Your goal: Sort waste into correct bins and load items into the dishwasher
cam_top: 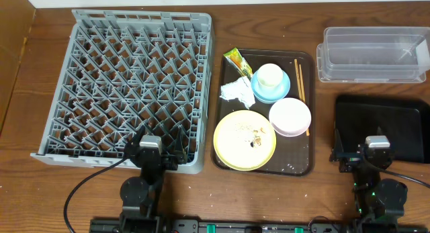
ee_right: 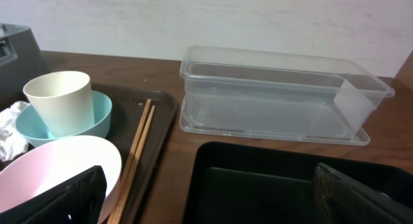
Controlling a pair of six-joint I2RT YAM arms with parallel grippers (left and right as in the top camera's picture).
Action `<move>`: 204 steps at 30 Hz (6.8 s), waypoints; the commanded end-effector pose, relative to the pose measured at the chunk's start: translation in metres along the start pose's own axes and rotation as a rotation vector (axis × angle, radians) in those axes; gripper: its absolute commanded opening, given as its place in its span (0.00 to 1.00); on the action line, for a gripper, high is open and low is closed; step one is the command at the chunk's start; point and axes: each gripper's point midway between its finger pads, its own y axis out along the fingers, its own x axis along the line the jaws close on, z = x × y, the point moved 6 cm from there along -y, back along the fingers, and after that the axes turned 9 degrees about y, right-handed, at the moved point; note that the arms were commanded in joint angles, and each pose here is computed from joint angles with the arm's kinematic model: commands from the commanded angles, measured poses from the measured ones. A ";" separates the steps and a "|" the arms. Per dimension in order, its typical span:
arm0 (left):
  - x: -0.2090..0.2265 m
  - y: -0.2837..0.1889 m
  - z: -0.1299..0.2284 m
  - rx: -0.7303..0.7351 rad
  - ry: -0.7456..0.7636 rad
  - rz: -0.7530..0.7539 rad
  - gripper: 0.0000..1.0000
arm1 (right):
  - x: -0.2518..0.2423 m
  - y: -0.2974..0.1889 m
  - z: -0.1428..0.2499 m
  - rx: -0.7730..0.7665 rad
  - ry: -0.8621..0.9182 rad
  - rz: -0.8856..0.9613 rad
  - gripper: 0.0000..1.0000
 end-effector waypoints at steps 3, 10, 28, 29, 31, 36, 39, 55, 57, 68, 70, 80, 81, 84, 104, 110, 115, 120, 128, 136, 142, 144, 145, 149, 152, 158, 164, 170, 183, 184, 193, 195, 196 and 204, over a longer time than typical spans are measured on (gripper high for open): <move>-0.005 0.001 0.012 0.039 0.012 0.033 1.00 | -0.002 0.000 0.000 0.000 -0.005 0.012 0.99; -0.005 0.001 0.012 0.039 0.012 0.033 1.00 | -0.002 0.000 0.000 0.000 -0.005 0.012 0.99; -0.005 0.001 0.012 0.039 0.012 0.033 1.00 | -0.002 0.000 0.000 0.000 -0.005 0.012 0.99; -0.005 0.001 0.012 0.039 0.012 0.033 1.00 | -0.002 0.000 0.000 0.000 -0.005 0.012 0.99; -0.005 0.001 0.012 0.039 0.012 0.033 1.00 | -0.002 0.000 0.000 0.000 -0.005 0.012 0.99; -0.005 0.001 0.012 0.039 0.012 0.033 1.00 | -0.002 0.000 0.000 0.000 -0.005 0.012 0.99; -0.005 0.001 0.012 0.039 0.012 0.033 1.00 | -0.002 0.000 0.000 0.000 -0.005 0.012 0.99; -0.015 0.000 0.009 0.034 -0.265 0.119 1.00 | -0.002 0.000 0.000 0.000 -0.005 0.012 0.99; -0.023 -0.001 0.006 0.044 -0.452 0.190 1.00 | -0.002 0.000 0.000 0.000 -0.005 0.012 0.99; -0.038 -0.005 0.002 0.150 -1.021 0.322 1.00 | -0.002 0.000 0.000 0.000 -0.005 0.012 0.99; -0.041 -0.007 -0.002 0.147 -1.022 0.365 1.00 | -0.002 0.000 0.000 0.000 -0.005 0.012 0.99; -0.044 -0.023 -0.064 -0.089 -0.837 0.539 1.00 | -0.002 0.000 0.000 0.000 -0.005 0.012 0.99; -0.043 -0.025 -0.069 -0.092 -0.812 0.534 1.00 | -0.002 0.000 0.000 0.000 -0.005 0.012 0.99; -0.039 -0.026 -0.080 -0.054 -0.744 0.484 1.00 | -0.002 0.000 0.000 0.000 -0.005 0.012 0.99; -0.071 0.044 -0.124 0.873 -0.179 0.392 1.00 | -0.002 0.000 0.000 0.000 -0.005 0.012 0.99; -0.098 0.051 -0.115 0.926 -0.021 0.380 1.00 | -0.002 0.000 0.000 0.000 -0.005 0.012 0.99; -0.079 0.046 -0.127 0.882 0.009 0.267 1.00 | -0.002 0.000 0.000 0.000 -0.005 0.012 0.99; -0.013 0.024 -0.149 0.797 -0.076 -0.078 1.00 | -0.002 0.000 0.000 0.000 -0.005 0.012 0.99; 0.068 -0.042 -0.169 0.631 -0.292 -0.431 1.00 | -0.002 0.000 0.000 0.000 -0.005 0.012 0.99; 0.082 -0.051 -0.167 0.606 -0.457 -0.418 1.00 | 0.004 0.000 -0.003 -0.014 0.033 -0.040 0.99; 0.099 -0.018 -0.148 0.714 -0.527 -0.353 1.00 | 0.055 -0.015 -0.009 0.073 0.366 -0.514 0.99; 0.104 -0.009 -0.141 0.748 -0.582 -0.331 1.00 | 0.062 -0.019 -0.017 0.076 0.470 -0.583 0.99; 0.107 -0.006 -0.138 0.758 -0.606 -0.322 1.00 | 0.063 -0.021 -0.023 0.069 0.533 -0.597 0.99; 0.118 0.000 -0.133 0.764 -0.696 -0.298 1.00 | 0.065 -0.029 -0.055 -0.036 0.710 -0.669 0.99; 0.128 -0.005 -0.134 0.745 -0.720 -0.336 1.00 | 0.061 -0.037 -0.082 -0.177 0.775 -0.698 0.99; 0.138 -0.012 -0.140 0.698 -0.729 -0.388 1.00 | 0.067 -0.041 -0.118 -0.200 0.695 -0.698 0.99; 0.138 -0.012 -0.138 0.706 -0.733 -0.388 1.00 | 0.090 -0.022 -0.179 -0.020 0.461 -0.759 0.99; 0.138 -0.012 -0.138 0.706 -0.733 -0.387 1.00 | 0.133 0.015 -0.232 0.223 0.296 -0.901 0.99; 0.138 -0.012 -0.138 0.705 -0.733 -0.387 1.00 | 0.253 0.105 -0.146 0.841 -0.268 -0.410 0.99; 0.138 -0.012 -0.138 0.706 -0.733 -0.387 1.00 | 0.258 0.110 -0.137 0.873 -0.295 -0.394 0.99; 0.138 -0.012 -0.138 0.706 -0.733 -0.387 1.00 | 0.294 0.129 -0.055 1.040 -0.402 -0.397 0.99; 0.138 -0.012 -0.138 0.706 -0.733 -0.388 1.00 | 0.294 0.138 -0.042 1.061 -0.392 -0.376 0.88; 0.138 -0.012 -0.138 0.706 -0.733 -0.387 1.00 | 0.294 0.145 -0.031 1.075 -0.394 -0.366 0.77; 0.138 -0.012 -0.138 0.706 -0.733 -0.387 1.00 | 0.290 0.178 0.012 1.098 -0.318 -0.237 0.52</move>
